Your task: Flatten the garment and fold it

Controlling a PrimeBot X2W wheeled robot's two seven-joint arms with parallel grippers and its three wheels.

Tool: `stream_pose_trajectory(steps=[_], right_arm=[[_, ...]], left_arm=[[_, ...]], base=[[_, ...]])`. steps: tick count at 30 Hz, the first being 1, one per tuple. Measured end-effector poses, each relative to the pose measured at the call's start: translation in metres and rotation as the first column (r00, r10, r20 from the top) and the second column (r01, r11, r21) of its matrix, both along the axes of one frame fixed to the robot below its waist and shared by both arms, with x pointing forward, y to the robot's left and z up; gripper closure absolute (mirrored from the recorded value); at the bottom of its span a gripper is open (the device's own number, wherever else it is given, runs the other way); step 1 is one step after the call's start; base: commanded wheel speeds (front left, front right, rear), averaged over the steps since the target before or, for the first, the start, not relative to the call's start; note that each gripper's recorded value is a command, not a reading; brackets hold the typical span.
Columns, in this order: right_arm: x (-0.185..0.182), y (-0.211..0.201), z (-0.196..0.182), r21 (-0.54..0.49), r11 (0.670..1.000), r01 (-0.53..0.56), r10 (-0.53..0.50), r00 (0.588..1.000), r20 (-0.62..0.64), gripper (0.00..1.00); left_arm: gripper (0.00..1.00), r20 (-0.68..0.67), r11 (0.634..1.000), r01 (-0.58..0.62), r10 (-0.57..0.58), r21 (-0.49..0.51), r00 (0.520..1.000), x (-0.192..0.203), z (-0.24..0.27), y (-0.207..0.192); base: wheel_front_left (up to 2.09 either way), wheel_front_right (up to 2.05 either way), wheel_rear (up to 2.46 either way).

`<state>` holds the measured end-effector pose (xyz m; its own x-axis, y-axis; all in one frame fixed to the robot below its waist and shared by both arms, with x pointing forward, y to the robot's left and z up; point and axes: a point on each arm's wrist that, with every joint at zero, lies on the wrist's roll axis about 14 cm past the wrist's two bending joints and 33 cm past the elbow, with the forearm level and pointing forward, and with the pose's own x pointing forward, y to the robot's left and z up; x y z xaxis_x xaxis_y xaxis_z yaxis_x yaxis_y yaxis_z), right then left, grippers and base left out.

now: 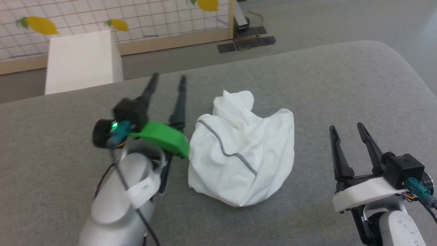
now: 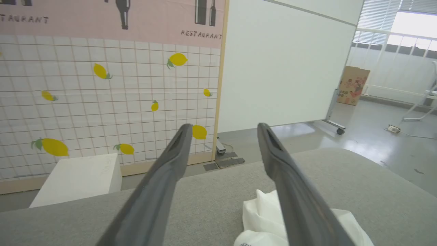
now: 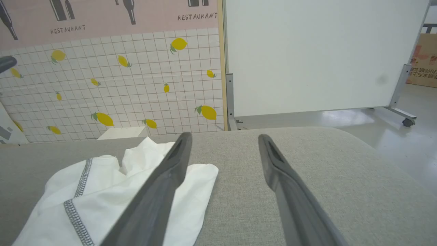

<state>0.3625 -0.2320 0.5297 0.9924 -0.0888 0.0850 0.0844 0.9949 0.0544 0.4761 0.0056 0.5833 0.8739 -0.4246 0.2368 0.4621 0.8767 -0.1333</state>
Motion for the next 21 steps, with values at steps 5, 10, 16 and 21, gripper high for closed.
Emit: stream_pose_trajectory(steps=[5, 10, 16, 21], right_arm=[[0.007, 0.011, 0.005, -0.001, 0.999, -0.036, 0.036, 0.999, 0.012, 0.0], [0.013, 0.024, 0.007, 0.001, 0.997, -0.073, 0.073, 0.997, 0.018, 0.0], [0.02, 0.042, 0.003, 0.008, 0.992, -0.129, 0.129, 0.992, -0.003, 0.0], [0.027, 0.056, 0.001, 0.008, 0.986, -0.168, 0.168, 0.986, -0.014, 0.0]], left_arm=[[0.0, 0.02, 0.99, -0.139, 0.139, -0.01, 0.99, -0.015, -0.003, 0.058], [0.0, -0.011, 0.967, -0.251, 0.252, 0.029, 0.968, -0.038, -0.025, 0.102], [0.0, -0.048, 0.938, -0.337, 0.341, 0.078, 0.939, -0.063, -0.047, 0.135], [0.0, -0.054, 0.921, -0.385, 0.388, 0.067, 0.92, -0.074, -0.048, 0.148]], base=[[0.0, 0.0, 0.0], [0.0, 0.0, 0.0], [0.0, 0.0, 0.0], [0.0, 0.0, 0.0]])
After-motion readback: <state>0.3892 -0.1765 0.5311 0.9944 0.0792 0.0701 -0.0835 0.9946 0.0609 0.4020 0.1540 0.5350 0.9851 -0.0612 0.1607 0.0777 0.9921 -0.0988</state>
